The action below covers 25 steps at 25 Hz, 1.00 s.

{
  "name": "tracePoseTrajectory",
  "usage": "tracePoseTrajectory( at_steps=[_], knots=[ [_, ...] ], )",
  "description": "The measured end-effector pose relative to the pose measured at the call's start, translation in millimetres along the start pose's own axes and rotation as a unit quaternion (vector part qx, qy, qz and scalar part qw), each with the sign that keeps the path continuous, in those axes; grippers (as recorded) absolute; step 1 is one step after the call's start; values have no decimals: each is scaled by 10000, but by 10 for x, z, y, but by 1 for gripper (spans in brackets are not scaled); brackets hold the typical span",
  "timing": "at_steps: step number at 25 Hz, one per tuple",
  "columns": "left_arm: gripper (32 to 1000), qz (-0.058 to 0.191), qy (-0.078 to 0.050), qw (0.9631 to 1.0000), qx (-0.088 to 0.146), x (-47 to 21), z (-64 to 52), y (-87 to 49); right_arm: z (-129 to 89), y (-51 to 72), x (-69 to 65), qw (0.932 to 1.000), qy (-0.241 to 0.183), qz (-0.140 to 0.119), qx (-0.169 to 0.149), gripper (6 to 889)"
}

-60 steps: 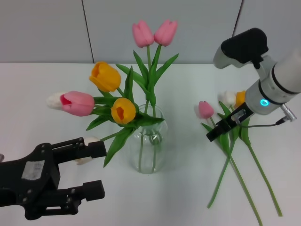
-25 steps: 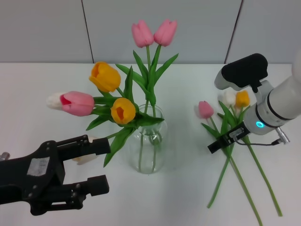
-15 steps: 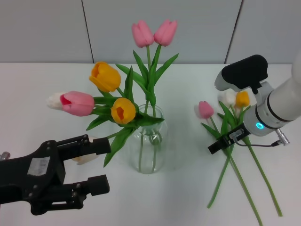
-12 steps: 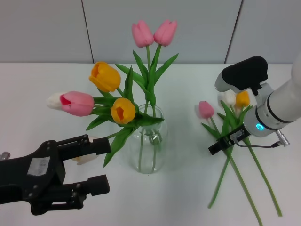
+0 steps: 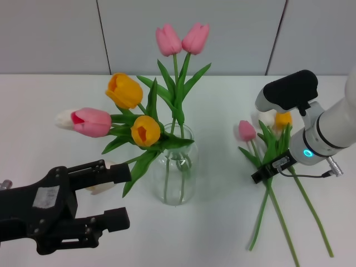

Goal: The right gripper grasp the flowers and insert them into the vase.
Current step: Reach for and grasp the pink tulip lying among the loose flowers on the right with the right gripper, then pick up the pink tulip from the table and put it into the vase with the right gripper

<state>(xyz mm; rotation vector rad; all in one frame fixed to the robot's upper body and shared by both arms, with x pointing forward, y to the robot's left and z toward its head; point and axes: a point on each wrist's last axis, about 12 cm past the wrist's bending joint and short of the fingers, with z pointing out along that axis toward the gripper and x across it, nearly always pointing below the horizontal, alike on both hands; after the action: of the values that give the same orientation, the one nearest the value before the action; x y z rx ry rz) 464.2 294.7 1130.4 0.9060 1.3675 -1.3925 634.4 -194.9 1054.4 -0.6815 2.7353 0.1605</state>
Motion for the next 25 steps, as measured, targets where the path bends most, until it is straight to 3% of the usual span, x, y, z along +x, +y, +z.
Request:
tracePoseTrajectory(
  at_steps=[5, 15, 21, 25],
  knots=[
    [815, -4, 2, 10000, -3, 3, -2, -2, -5, 4, -1, 10000, 20, 12, -14, 604],
    [815, -18, 2, 10000, -24, 11, -16, -11, -24, 12, -24, 10000, 31, 7, -42, 133],
    [815, -42, 6, 10000, -50, 18, -37, -15, -80, -2, -74, 10000, -8, -15, -67, 62],
    [815, -58, 4, 10000, -60, 22, -45, -15, -133, -45, -97, 9999, -84, -3, -62, 60]
  ],
)
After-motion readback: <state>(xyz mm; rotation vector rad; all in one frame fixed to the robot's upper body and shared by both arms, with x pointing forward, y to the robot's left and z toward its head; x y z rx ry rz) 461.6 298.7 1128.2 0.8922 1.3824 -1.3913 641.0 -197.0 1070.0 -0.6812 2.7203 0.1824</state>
